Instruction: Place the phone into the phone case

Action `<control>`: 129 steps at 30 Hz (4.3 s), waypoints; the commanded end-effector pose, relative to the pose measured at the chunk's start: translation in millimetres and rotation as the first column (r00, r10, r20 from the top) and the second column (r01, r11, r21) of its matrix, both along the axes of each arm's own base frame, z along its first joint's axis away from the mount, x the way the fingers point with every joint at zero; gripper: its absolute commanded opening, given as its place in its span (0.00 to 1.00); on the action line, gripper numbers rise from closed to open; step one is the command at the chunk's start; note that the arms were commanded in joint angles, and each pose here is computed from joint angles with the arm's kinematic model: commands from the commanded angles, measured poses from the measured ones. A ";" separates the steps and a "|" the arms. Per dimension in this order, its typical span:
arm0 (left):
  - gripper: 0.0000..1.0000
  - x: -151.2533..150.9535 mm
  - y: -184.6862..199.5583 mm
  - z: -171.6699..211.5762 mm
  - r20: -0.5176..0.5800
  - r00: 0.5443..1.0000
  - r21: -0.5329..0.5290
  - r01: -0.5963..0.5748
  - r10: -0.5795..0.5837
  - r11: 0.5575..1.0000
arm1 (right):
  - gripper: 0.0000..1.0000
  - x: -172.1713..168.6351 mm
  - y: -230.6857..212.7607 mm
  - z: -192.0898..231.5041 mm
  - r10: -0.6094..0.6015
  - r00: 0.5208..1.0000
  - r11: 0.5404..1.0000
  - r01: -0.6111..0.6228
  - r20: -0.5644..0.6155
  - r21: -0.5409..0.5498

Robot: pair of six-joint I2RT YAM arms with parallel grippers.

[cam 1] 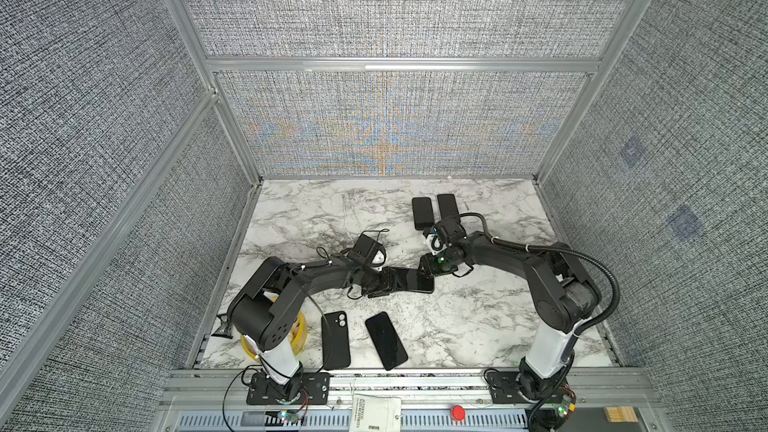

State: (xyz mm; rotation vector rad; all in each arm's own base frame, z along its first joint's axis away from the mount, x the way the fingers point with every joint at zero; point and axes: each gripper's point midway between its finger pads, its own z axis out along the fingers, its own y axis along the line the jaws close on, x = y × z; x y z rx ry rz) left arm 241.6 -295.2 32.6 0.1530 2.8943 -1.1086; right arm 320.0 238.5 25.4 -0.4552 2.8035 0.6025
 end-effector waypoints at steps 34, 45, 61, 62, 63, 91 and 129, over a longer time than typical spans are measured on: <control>0.61 11.2 -15.2 -0.1 -0.084 0.996 -0.063 0.014 -0.019 0.998 | 0.41 -68.9 -34.8 10.2 -0.077 0.996 0.994 0.073 -0.053 -0.077; 0.49 -0.3 -23.7 3.9 -0.168 0.986 -0.165 -0.028 0.000 0.986 | 0.30 -62.3 -16.5 14.8 -0.077 0.996 0.997 0.076 -0.041 -0.032; 0.43 -2.0 -24.2 -10.9 -0.195 0.981 -0.131 -0.024 -0.003 0.991 | 0.15 -63.8 4.7 7.4 -0.047 0.995 0.999 0.049 -0.084 0.019; 0.43 -1.6 -24.5 -10.6 -0.194 0.981 -0.133 -0.023 -0.004 0.991 | 0.15 -65.5 4.4 5.3 -0.046 0.995 0.999 0.047 -0.090 0.015; 0.43 -1.6 -24.5 -11.2 -0.194 0.981 -0.132 -0.022 -0.004 0.991 | 0.14 -65.8 5.0 5.0 -0.046 0.995 0.999 0.047 -0.091 0.016; 0.39 -2.2 -26.5 -16.5 -0.204 0.979 -0.149 -0.026 -0.006 0.989 | 0.07 -79.4 7.8 -11.6 -0.053 0.987 0.998 0.060 -0.155 0.036; 0.44 -21.1 -19.2 -12.8 -0.238 0.971 -0.087 -0.001 -0.020 0.996 | 0.20 -69.0 0.5 21.0 -0.252 0.966 0.964 0.256 -0.059 0.071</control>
